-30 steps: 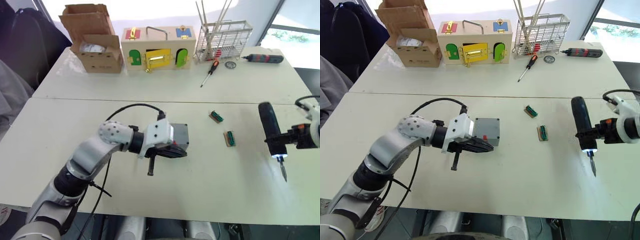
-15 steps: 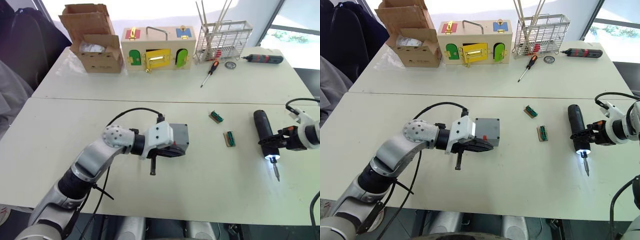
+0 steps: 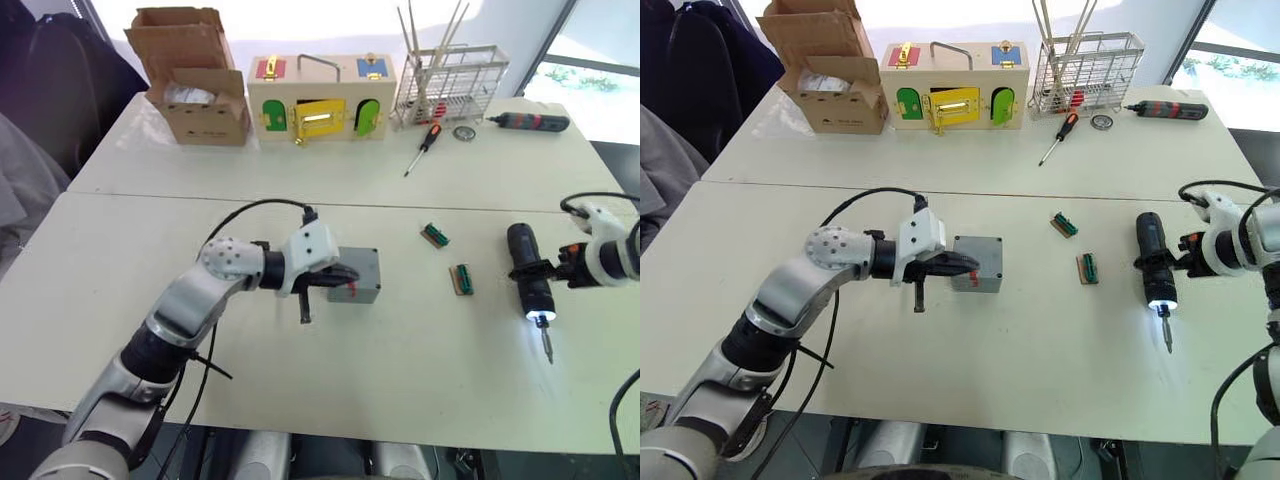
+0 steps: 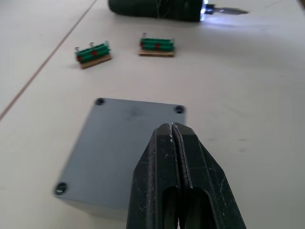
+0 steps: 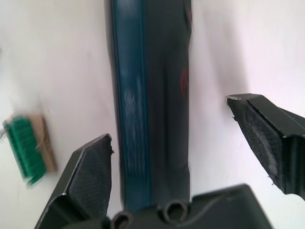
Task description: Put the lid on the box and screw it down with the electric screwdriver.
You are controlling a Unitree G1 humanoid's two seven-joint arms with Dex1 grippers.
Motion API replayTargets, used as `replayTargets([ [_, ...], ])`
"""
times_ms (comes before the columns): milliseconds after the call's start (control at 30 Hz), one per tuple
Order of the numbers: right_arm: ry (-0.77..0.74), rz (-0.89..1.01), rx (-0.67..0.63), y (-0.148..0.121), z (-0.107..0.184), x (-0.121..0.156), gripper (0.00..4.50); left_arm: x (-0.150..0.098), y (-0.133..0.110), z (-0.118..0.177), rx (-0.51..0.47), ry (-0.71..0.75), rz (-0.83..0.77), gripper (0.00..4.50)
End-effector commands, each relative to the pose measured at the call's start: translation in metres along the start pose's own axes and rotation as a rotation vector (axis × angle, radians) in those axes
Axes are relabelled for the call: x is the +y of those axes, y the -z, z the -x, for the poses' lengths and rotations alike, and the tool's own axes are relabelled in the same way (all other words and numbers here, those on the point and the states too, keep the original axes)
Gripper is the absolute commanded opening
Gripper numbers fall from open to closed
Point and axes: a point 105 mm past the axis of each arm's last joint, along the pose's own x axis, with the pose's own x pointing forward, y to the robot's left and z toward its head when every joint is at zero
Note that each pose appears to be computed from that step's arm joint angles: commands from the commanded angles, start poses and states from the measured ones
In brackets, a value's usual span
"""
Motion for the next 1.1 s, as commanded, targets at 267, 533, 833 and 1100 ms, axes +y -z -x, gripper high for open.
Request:
replayTargets([
  [267, -0.532, 0.616, -0.363, -0.031, 0.03, 0.176, 4.48, 0.019, 0.029, 0.027, 0.188, -0.08, -0.079, 0.0],
  [533, -0.634, 0.7, -0.277, 0.033, -0.019, 0.224, 4.48, 0.022, 0.042, 0.037, 0.232, -0.15, -0.008, 0.0],
  [833, -0.63, 0.684, -0.27, 0.037, -0.04, 0.232, 4.48, 0.009, 0.041, 0.018, 0.177, -0.09, 0.059, 0.0],
  [1100, -0.719, 0.692, -0.248, 0.049, -0.032, 0.252, 4.48, 0.02, 0.043, 0.003, 0.176, -0.092, 0.027, 0.0],
])
